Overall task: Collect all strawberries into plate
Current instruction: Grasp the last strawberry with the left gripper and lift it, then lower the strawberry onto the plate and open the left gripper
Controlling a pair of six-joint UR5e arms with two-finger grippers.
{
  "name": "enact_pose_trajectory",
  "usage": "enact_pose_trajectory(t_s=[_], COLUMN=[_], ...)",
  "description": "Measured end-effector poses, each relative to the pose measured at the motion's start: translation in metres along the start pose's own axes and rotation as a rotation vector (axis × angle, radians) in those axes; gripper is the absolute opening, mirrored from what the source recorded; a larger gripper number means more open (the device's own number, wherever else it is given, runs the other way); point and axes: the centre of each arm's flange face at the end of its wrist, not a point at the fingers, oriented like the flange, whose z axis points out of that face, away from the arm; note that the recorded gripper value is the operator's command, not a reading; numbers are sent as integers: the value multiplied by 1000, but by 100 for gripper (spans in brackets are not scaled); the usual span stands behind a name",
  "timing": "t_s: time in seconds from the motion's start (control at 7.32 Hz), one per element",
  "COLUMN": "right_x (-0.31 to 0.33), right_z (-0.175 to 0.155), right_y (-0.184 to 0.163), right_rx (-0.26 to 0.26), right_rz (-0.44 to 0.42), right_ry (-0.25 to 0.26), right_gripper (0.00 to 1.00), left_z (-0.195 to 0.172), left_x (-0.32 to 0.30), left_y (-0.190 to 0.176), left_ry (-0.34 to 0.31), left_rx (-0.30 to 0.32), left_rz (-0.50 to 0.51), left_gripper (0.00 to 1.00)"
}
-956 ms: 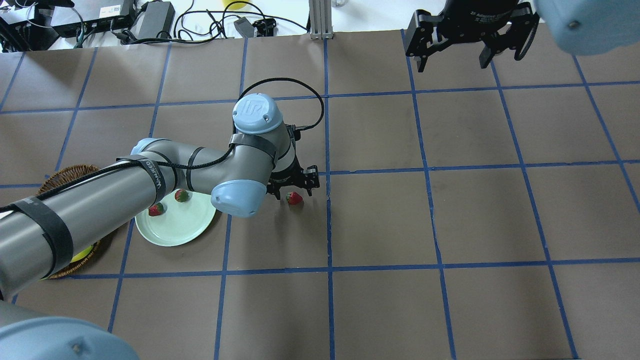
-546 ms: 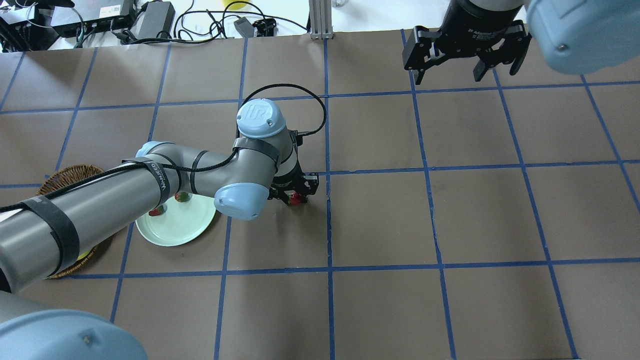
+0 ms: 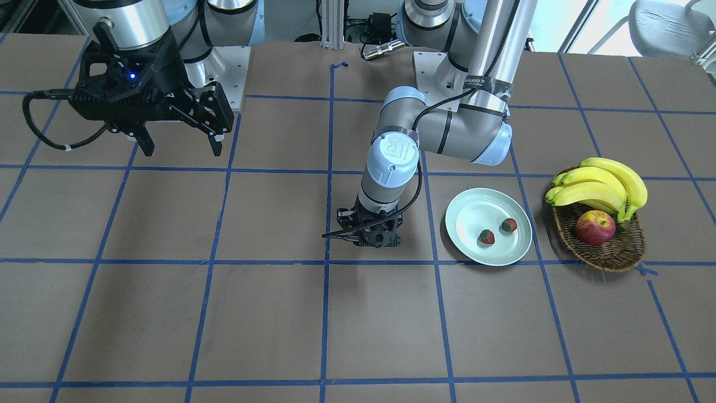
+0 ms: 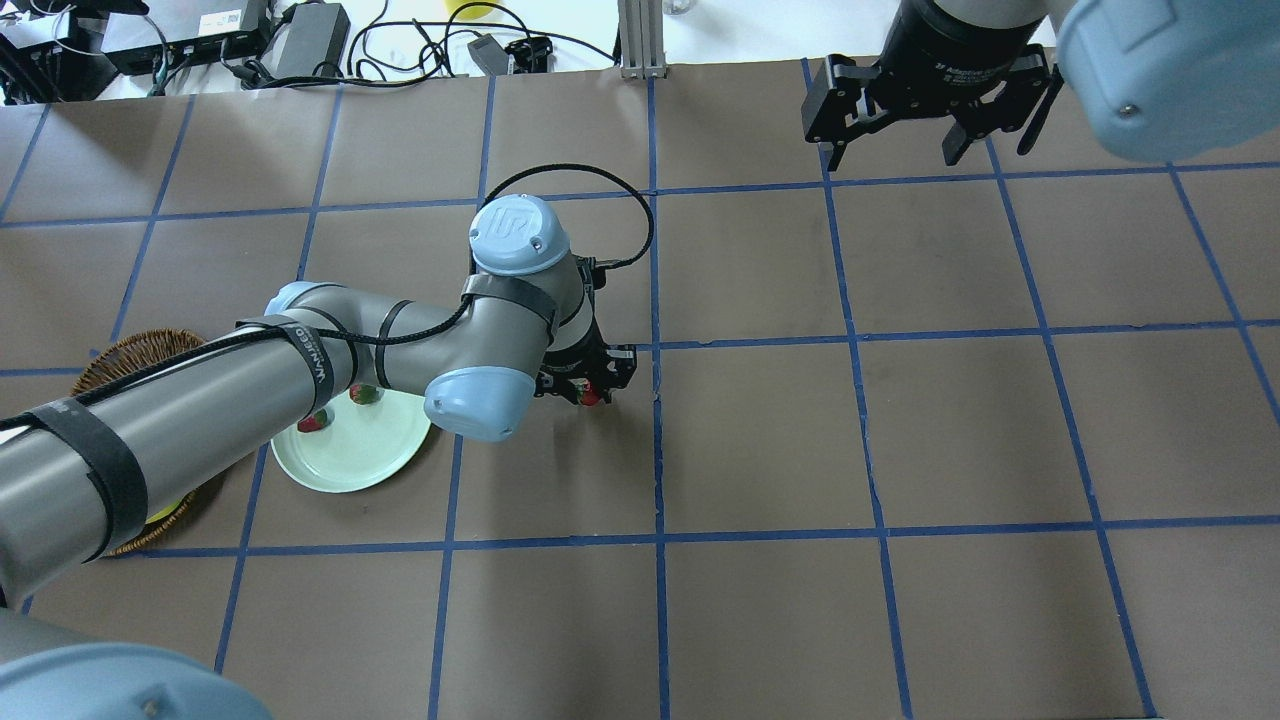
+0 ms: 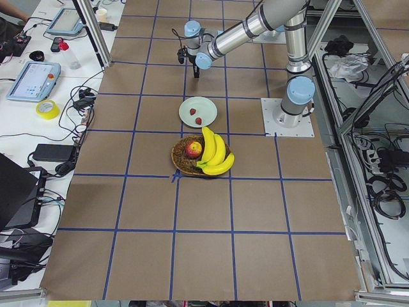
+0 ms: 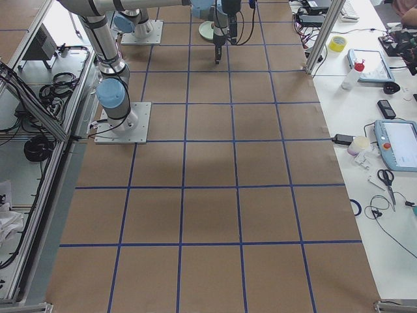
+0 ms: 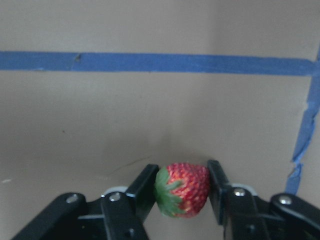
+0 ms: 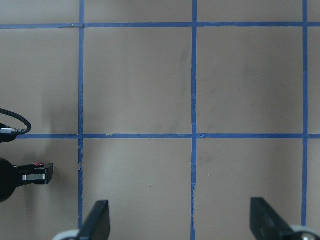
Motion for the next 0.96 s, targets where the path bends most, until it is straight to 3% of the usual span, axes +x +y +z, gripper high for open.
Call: enact_pose_trajectory(t_s=[0.41,0.96], right_x=[-1,0], right_z=[1,0], right_y=[1,4], right_rx=[-9,-16], right_rz=[-28,-57], right_ry=[0,2], right_gripper=[100,100], left_z=[-30,-94], left_x=[-23,-179], left_y=[-18,-43], left_ry=[-4,-72], left_rx=[48,13], left_rz=[48,122], left_gripper=[3,0])
